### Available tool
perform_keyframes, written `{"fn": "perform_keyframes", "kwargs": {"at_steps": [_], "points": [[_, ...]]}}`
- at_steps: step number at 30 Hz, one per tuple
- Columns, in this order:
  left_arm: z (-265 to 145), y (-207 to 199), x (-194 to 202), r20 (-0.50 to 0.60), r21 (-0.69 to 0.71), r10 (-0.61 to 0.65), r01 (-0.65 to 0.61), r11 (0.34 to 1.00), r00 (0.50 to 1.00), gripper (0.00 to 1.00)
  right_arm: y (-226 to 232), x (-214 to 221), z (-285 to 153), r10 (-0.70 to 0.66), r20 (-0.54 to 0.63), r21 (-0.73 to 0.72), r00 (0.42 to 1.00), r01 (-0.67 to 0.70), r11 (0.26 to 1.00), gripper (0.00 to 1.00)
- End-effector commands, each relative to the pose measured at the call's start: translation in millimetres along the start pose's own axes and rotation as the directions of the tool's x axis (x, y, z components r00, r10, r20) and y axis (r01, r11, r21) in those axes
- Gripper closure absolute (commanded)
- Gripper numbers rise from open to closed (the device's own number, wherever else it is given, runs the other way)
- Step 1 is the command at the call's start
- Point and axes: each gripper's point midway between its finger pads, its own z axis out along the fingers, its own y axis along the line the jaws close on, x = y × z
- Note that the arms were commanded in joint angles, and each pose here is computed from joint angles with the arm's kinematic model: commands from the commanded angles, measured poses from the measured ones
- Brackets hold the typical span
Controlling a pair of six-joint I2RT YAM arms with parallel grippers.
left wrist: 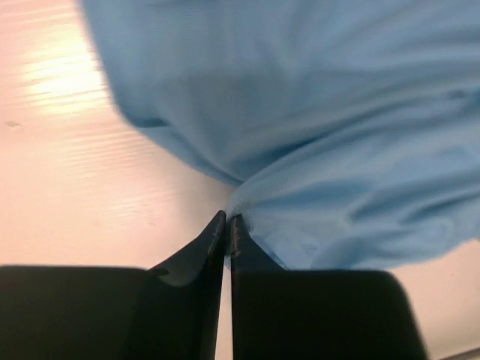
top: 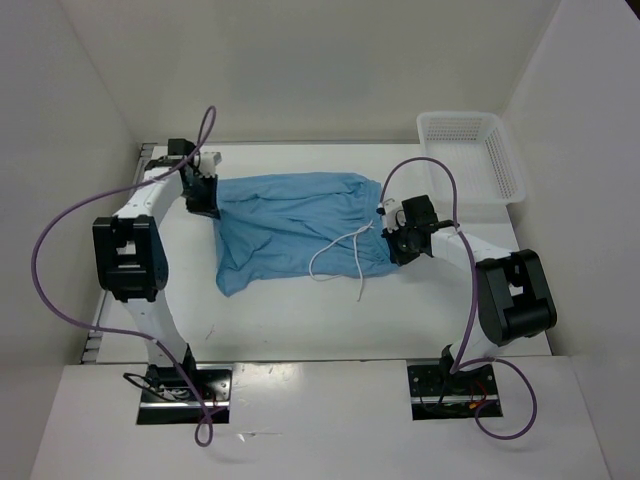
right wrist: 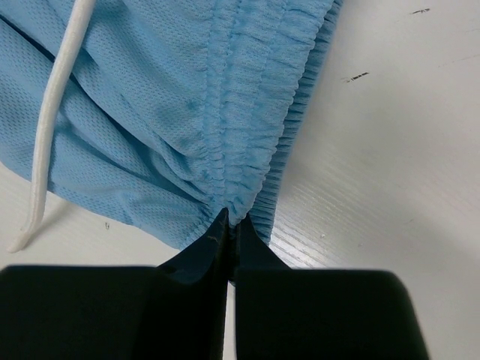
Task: Fold and stack the shorts
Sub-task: Flatten the shorts out
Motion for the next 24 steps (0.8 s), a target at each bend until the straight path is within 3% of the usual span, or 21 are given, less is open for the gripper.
{"fn": "perform_keyframes", "kwargs": {"at_steps": [1,2,5,6,9,12,14,16,18,20,21,24], "points": [[7,32,-11,0.009,-0.02,-0.057,0.057,0.998,0.998,0.89,-3,1,-6,-0.041,0.005,0.019,0.999,0.041,0.999,1.0],[14,34,-13,0.007,-0.02,-0.057,0.057,0.998,0.998,0.82,-3,1,-6,-0.041,0.005,0.019,0.999,0.041,0.999,1.0],[17,44,-20,0.021,-0.046,-0.062,0.062,0.997,0.998,0.4,-2,3,-7,-0.039,-0.004,0.016,0.999,0.039,0.999,1.0],[15,47,-24,0.031,-0.065,-0.058,0.06,0.996,0.998,0.37,-3,-1,-8,-0.041,0.005,0.019,0.999,0.041,0.999,1.0],[2,75,-31,0.081,-0.124,-0.089,0.098,0.987,0.993,0.26,-6,-5,-9,-0.043,0.012,0.031,0.999,0.043,0.999,0.88],[-37,70,-45,0.173,-0.104,-0.08,0.099,0.99,0.982,0.26,-8,-11,-12,-0.056,0.026,0.045,0.998,0.055,0.997,0.81],[-70,39,-38,0.227,-0.03,-0.053,0.061,0.998,0.972,0.32,-9,-16,-16,-0.058,0.036,0.048,0.998,0.056,0.997,0.8],[-79,-4,-11,0.179,0.01,-0.001,-0.001,1.0,0.984,0.39,-8,-18,-18,-0.058,0.039,0.04,0.998,0.057,0.998,0.8],[-59,-18,37,0.036,0.048,-0.014,0.012,0.999,0.999,0.58,-5,-16,-18,-0.056,0.032,0.028,0.998,0.055,0.998,0.8],[-46,-19,70,-0.053,0.081,-0.048,0.052,0.995,0.997,0.7,-6,-18,-19,-0.056,0.032,0.028,0.998,0.055,0.998,0.8],[-37,-18,95,-0.116,0.089,-0.074,0.084,0.992,0.991,0.72,-6,-18,-19,-0.065,0.032,0.028,0.997,0.064,0.998,0.8],[-31,-28,116,-0.169,0.144,-0.089,0.114,0.983,0.981,0.68,-6,-16,-17,-0.063,0.023,0.025,0.998,0.063,0.998,0.78]]}}
